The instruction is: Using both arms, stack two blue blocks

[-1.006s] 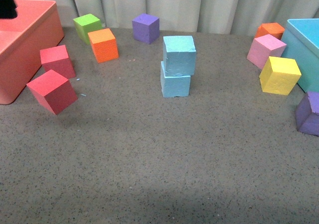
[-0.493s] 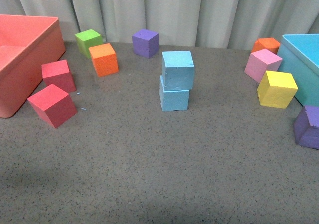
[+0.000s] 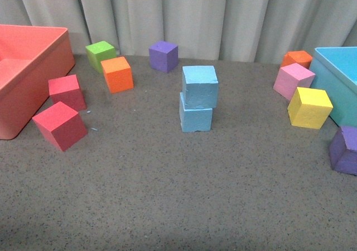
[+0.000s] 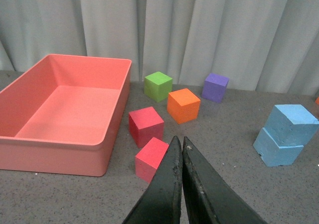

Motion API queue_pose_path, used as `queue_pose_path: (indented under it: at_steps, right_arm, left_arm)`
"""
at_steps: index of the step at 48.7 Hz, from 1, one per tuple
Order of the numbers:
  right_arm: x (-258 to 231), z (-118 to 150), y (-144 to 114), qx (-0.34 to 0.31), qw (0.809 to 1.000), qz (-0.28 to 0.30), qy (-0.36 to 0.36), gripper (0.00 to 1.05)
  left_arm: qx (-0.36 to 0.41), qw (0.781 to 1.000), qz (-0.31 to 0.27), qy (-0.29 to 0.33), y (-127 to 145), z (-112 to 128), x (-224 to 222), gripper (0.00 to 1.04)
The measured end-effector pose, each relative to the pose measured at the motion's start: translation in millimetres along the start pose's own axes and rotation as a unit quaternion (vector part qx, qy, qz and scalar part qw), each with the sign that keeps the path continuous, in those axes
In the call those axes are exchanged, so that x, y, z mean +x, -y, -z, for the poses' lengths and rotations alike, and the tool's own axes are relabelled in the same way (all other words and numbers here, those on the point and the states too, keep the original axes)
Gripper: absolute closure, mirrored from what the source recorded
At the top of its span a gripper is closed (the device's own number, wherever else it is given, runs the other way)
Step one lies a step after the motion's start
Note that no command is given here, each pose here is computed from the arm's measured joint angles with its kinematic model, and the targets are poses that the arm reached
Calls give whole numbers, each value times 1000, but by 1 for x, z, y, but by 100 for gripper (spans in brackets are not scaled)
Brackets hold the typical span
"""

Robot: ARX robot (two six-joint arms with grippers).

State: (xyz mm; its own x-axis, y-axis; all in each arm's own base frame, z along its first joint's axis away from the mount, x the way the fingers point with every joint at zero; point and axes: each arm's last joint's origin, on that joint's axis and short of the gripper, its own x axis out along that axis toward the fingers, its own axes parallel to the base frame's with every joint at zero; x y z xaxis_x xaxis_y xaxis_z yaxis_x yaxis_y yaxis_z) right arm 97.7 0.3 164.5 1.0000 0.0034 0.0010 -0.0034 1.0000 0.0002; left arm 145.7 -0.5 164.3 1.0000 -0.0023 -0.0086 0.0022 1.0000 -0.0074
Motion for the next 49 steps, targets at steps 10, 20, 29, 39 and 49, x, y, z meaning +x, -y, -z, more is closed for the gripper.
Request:
queue_pose_path:
  at_steps: [10, 20, 29, 39, 49]
  right_arm:
    - [0, 0, 0, 0, 1000, 0, 0, 10]
    - [0, 0, 0, 0, 1000, 0, 0, 10]
    - [0, 0, 0, 0, 1000, 0, 0, 10]
    - [0, 0, 0, 0, 1000, 0, 0, 10]
    - [0, 0, 0, 0, 1000, 0, 0, 10]
  left_arm:
    - [0, 1000, 0, 10, 0, -6, -12, 101]
    - [0, 1000, -1, 14, 0, -8, -19, 101]
    - [0, 1000, -1, 15, 0, -9, -25, 101]
    - [0, 1000, -1, 16, 0, -9, -30, 101]
    - [0, 1000, -1, 16, 0, -9, -36, 101]
